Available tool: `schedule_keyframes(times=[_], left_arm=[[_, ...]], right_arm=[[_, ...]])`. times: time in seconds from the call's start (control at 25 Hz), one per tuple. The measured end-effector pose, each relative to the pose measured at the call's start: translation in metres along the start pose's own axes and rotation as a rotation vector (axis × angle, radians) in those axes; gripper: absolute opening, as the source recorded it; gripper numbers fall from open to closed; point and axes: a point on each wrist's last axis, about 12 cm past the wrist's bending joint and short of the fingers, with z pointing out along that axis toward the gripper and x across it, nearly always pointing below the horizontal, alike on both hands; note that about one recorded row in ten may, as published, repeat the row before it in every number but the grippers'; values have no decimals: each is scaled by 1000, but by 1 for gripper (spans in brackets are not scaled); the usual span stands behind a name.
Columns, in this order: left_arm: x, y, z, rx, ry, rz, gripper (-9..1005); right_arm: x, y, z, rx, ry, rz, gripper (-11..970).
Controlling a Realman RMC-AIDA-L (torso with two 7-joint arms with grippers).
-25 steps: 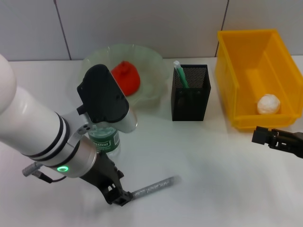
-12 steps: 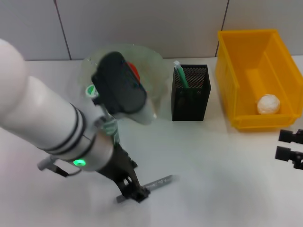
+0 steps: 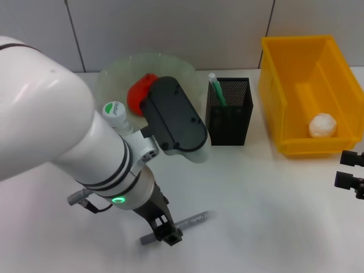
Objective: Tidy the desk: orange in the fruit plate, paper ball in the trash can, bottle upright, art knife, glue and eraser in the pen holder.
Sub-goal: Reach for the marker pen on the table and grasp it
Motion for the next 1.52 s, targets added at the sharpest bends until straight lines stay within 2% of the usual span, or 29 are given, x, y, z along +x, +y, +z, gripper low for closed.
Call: schedule_keyframes(times=[0.24,0.48,0.56,0.64,0.76,1.52], left_arm=[[-2,-1,16,-7,42,44,662],[-2,4,28,-21,64,54,614],[-1,4,30,-22,66,53,566],[-1,3,32,-21,73,58,519],[0,-1,35,-18,85,67,522],[0,-4,36,-12,98,78,428]], right_arm=[[0,0,2,-7,3,-1,669],[0,1,4,-8,2,-1,669],[0,0,4,-9,2,-1,669],[0,0,4,-8,1,-1,669],[0,0,5,-8,-2,-2,669],[2,1,4,-5,-6,8,669]])
